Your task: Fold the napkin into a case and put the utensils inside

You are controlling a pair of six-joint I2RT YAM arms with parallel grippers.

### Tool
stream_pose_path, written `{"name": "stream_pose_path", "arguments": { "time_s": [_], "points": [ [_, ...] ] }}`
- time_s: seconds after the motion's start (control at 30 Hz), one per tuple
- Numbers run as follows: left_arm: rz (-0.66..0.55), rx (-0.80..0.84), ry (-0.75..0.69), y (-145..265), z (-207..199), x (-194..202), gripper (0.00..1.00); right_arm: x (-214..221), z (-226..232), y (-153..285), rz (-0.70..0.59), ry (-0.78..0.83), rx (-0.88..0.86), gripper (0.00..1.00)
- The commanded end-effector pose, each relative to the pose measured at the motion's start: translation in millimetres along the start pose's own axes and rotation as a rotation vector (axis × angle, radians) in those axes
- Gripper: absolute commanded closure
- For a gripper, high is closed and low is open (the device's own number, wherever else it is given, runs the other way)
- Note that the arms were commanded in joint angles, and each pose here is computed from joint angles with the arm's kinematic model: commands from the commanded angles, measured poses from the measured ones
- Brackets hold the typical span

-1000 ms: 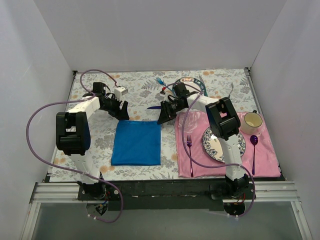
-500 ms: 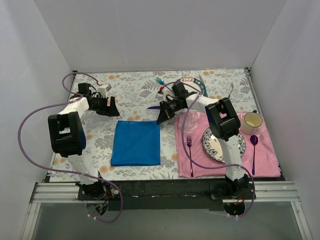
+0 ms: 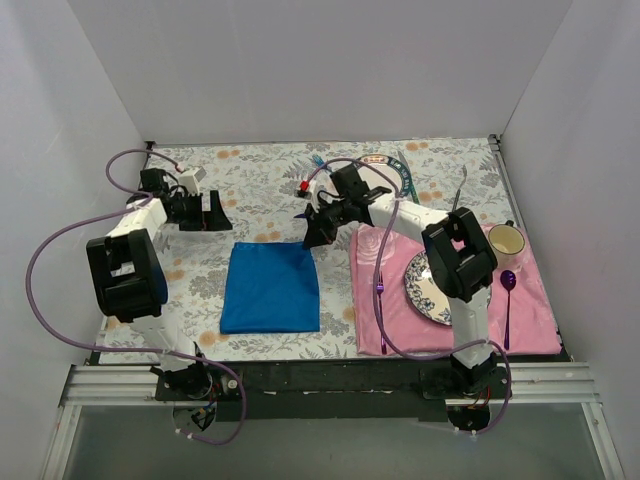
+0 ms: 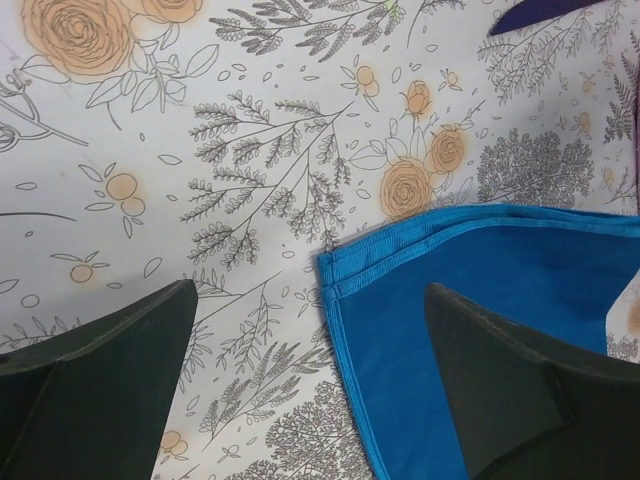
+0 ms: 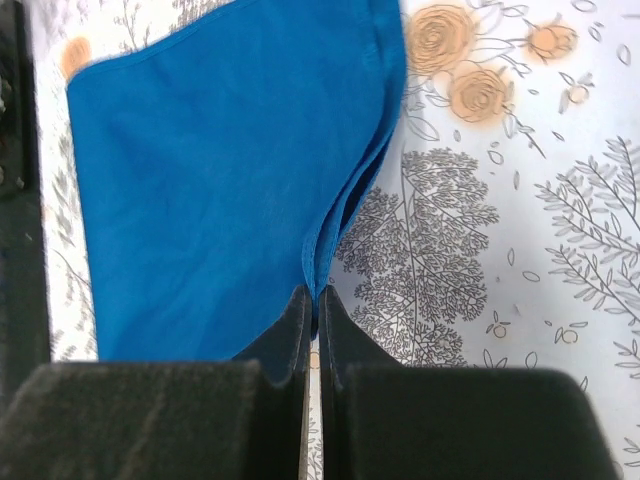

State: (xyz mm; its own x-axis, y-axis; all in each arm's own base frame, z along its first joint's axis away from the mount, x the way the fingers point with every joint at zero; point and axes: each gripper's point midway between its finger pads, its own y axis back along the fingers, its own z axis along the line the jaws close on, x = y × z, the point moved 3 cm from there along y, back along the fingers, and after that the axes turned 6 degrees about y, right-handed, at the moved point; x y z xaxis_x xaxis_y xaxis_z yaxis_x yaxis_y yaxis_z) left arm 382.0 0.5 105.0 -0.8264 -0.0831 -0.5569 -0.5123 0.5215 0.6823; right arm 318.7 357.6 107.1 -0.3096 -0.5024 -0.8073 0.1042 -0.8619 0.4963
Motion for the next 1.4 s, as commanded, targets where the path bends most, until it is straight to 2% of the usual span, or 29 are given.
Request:
{"name": "stream_pose_path", "arguments": {
  "time_s": [0.0, 0.5, 0.7, 0.93, 1.17, 1.37],
  "points": [
    [-0.064, -0.014, -0.013, 23, -7, -12, 0.02, -19, 17, 0, -0.012, 0.274, 0.017, 0.99],
    [-0.079, -0.040, 0.004, 38, -3, -3, 0.02, 2, 78, -13, 0.030, 0.796, -0.089, 0.99],
    [-0.081, -0.045, 0.006, 42, -5, 3, 0.02, 13, 100, -15, 0.019, 1.030, -0.139, 0.99],
    [-0.073, -0.014, -0.030, 48, -16, 18, 0.02, 25, 118, -15, -0.005, 1.227, -0.193, 0.99],
    [-0.074, -0.010, -0.004, 49, -21, 26, 0.04, 13, 148, -7, -0.076, 1.347, -0.256, 0.99],
    [-0.080, -0.023, -0.006, 51, -20, 25, 0.04, 43, 173, -8, -0.064, 1.401, -0.397, 0.99]
  ]
}}
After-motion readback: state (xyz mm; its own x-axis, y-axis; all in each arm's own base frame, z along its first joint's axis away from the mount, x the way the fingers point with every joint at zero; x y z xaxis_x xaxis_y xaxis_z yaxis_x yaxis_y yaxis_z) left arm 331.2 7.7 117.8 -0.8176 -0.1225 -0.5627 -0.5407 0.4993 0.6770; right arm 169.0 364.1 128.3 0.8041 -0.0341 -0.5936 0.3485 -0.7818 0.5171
